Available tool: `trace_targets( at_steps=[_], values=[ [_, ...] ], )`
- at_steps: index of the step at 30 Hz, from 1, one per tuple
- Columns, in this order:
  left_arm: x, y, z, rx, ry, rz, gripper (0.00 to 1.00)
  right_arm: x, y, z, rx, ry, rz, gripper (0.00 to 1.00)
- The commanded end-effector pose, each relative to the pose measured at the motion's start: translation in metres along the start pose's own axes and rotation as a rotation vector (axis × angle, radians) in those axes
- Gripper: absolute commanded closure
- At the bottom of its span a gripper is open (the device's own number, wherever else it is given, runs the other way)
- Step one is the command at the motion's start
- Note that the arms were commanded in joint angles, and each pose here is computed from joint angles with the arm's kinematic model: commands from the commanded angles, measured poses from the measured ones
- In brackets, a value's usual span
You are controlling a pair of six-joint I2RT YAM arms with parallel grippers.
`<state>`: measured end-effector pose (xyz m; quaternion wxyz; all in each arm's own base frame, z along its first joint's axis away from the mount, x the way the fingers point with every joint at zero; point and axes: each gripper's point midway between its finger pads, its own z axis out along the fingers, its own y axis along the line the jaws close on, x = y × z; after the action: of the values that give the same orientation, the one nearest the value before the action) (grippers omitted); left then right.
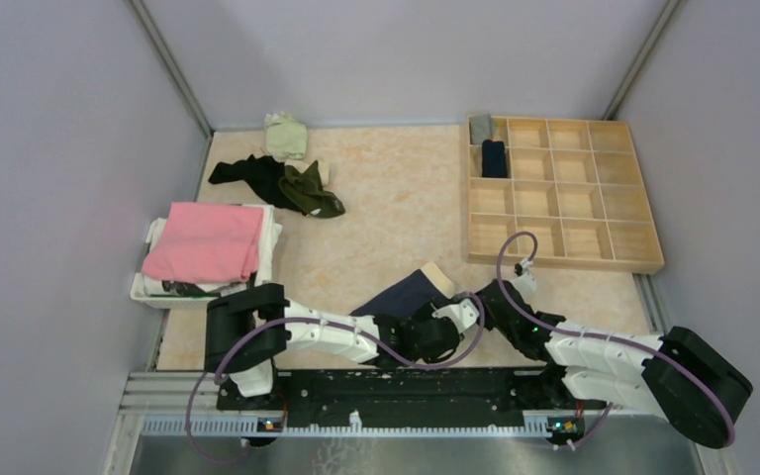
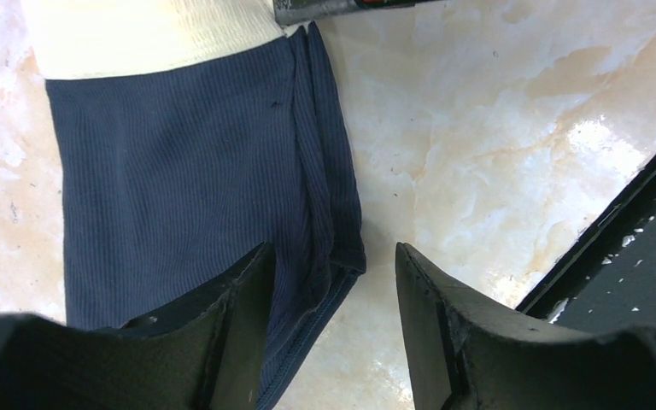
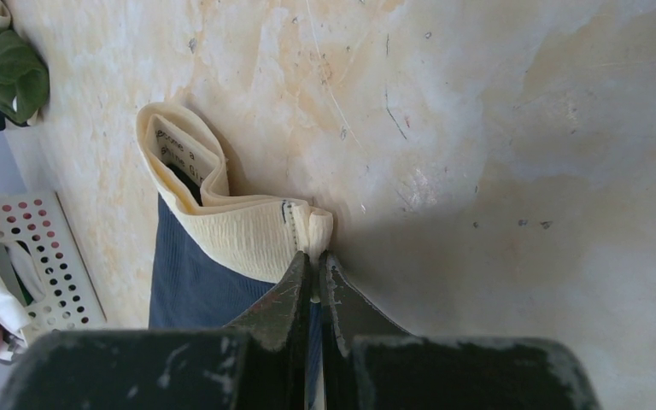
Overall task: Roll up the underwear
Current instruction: Fold the underwear at the center of the board.
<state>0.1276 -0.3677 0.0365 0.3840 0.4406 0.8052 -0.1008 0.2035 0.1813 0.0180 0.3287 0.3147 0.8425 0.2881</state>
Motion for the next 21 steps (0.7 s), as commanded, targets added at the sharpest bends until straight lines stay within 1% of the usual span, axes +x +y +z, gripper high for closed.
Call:
trace_targets(
  at_steps=[1, 12, 18, 21],
  values=[
    [-0.009, -0.006, 0.004, 0.0, -0.027, -0.005, 0.4, 0.0, 0.015, 0.0, -0.032, 0.003, -0.017, 1.0],
    [0.026, -0.009, 0.014, -0.018, 0.06, 0.042, 0.51, -0.003, 0.015, -0.002, -0.032, -0.006, -0.026, 1.0],
    [0.046, -0.003, 0.018, -0.065, 0.106, 0.075, 0.63, -0.002, 0.013, -0.005, -0.028, 0.003, -0.04, 1.0],
    [0.051, -0.003, 0.021, -0.07, 0.116, 0.081, 0.72, 0.0, 0.012, -0.009, -0.033, 0.02, -0.048, 1.0]
  ],
)
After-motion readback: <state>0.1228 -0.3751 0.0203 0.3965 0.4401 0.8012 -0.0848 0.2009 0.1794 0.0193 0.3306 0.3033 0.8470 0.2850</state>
